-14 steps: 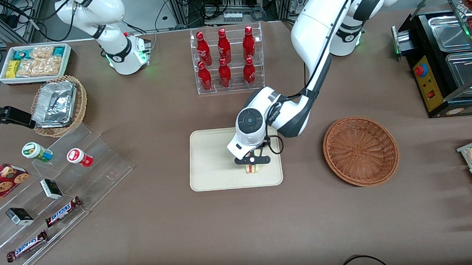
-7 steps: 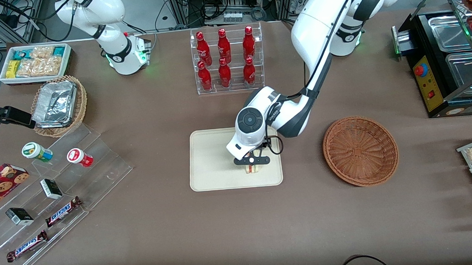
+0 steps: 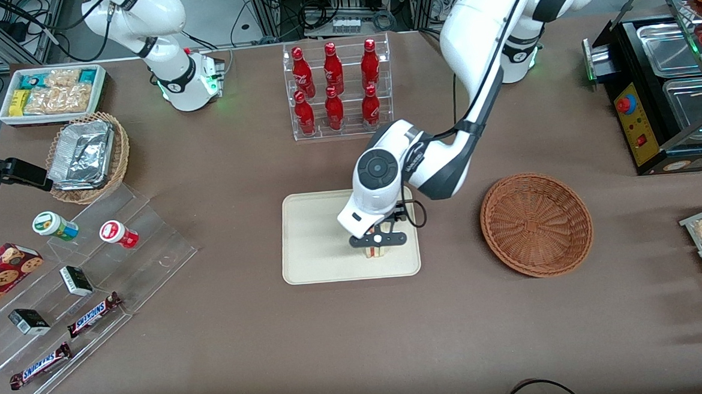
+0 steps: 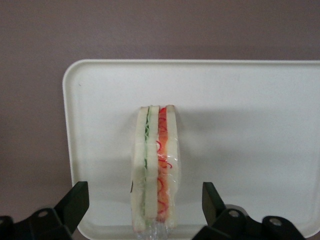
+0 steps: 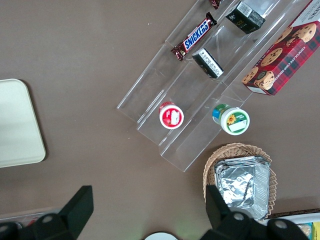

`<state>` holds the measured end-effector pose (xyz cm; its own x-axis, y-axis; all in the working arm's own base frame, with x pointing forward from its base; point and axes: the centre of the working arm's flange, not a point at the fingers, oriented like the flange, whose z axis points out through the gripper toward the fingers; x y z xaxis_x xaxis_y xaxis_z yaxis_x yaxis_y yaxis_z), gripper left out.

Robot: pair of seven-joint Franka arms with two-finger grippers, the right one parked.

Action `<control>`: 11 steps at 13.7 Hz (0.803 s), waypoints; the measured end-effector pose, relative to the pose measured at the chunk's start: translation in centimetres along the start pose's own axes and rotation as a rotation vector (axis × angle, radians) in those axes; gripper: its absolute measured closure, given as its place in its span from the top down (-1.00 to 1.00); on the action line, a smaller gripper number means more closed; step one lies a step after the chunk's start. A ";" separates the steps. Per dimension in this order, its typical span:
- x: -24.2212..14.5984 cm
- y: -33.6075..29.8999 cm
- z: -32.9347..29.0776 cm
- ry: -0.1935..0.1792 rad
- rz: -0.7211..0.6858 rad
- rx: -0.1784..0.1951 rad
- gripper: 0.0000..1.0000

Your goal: Place sandwich from basket to tray

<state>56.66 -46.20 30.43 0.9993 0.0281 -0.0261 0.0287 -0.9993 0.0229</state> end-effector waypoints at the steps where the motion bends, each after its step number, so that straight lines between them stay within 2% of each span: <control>1: 0.7 -1.0 -1.1 0.006 -0.017 0.009 1.00; 3: 2.2 -3.3 -2.9 0.020 -0.055 0.018 1.00; 5: 4.7 -7.0 -4.6 0.027 -0.083 0.010 1.00; 7: 7.2 -11.7 -6.7 0.004 -0.095 -0.043 1.00; 8: 8.4 -14.1 -8.0 0.004 -0.103 -0.066 1.00; 11: 10.0 -20.6 -11.4 -0.019 -0.116 -0.067 1.00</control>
<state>66.34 -25.07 41.06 0.9884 0.1425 -0.0516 0.1466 -0.9855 0.0854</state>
